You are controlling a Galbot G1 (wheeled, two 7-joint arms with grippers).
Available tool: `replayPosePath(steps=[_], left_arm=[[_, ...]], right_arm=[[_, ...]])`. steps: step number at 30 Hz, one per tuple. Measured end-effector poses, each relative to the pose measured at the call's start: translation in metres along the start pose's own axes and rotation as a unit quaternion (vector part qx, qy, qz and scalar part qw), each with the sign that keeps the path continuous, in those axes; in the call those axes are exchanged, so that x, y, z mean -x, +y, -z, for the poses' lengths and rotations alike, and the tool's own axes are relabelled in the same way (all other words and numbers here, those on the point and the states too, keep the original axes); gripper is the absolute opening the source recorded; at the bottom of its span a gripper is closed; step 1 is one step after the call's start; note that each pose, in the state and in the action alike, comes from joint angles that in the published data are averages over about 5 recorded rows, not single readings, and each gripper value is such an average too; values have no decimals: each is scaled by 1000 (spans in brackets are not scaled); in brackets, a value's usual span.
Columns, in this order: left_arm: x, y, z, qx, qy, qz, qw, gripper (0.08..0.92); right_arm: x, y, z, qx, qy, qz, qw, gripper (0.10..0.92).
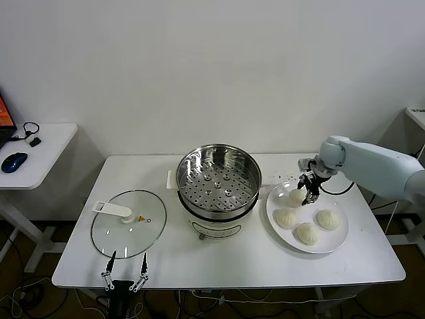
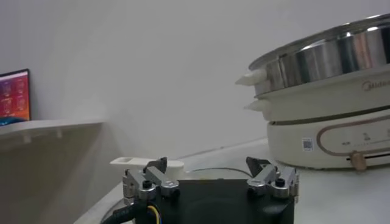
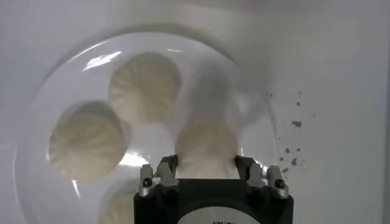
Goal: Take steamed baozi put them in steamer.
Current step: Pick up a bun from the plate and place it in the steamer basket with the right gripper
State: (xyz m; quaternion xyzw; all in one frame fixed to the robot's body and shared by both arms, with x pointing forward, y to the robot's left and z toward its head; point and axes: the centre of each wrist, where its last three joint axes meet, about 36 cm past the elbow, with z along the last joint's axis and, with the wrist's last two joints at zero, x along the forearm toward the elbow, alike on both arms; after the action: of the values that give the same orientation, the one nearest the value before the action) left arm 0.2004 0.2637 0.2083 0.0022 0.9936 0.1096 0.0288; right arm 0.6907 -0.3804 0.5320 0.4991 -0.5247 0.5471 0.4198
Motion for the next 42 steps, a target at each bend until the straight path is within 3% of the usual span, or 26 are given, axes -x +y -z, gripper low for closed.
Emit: replayPosePath(steps=[10, 16, 21, 26, 32, 42], left_arm=[[1, -1, -3, 3, 1, -7, 1000, 823], [1, -3, -4, 2, 0, -10, 1000, 823], [3, -5, -3, 0, -2, -12, 1000, 823], [4, -6, -3, -1, -4, -12, 1000, 823], [5, -6, -1, -1, -7, -9, 1000, 823], [4, -5, -1, 0, -6, -4, 1000, 823]], right_arm=[[-111, -31, 34, -162, -28, -49, 985, 646], [-177, -53, 71, -299, -54, -80, 949, 645], [-203, -68, 114, -397, -69, -90, 911, 645], [-201, -82, 161, -474, -76, -86, 873, 650], [-168, -103, 212, -531, -75, -73, 841, 653], [-90, -123, 263, -555, -89, -64, 825, 654]])
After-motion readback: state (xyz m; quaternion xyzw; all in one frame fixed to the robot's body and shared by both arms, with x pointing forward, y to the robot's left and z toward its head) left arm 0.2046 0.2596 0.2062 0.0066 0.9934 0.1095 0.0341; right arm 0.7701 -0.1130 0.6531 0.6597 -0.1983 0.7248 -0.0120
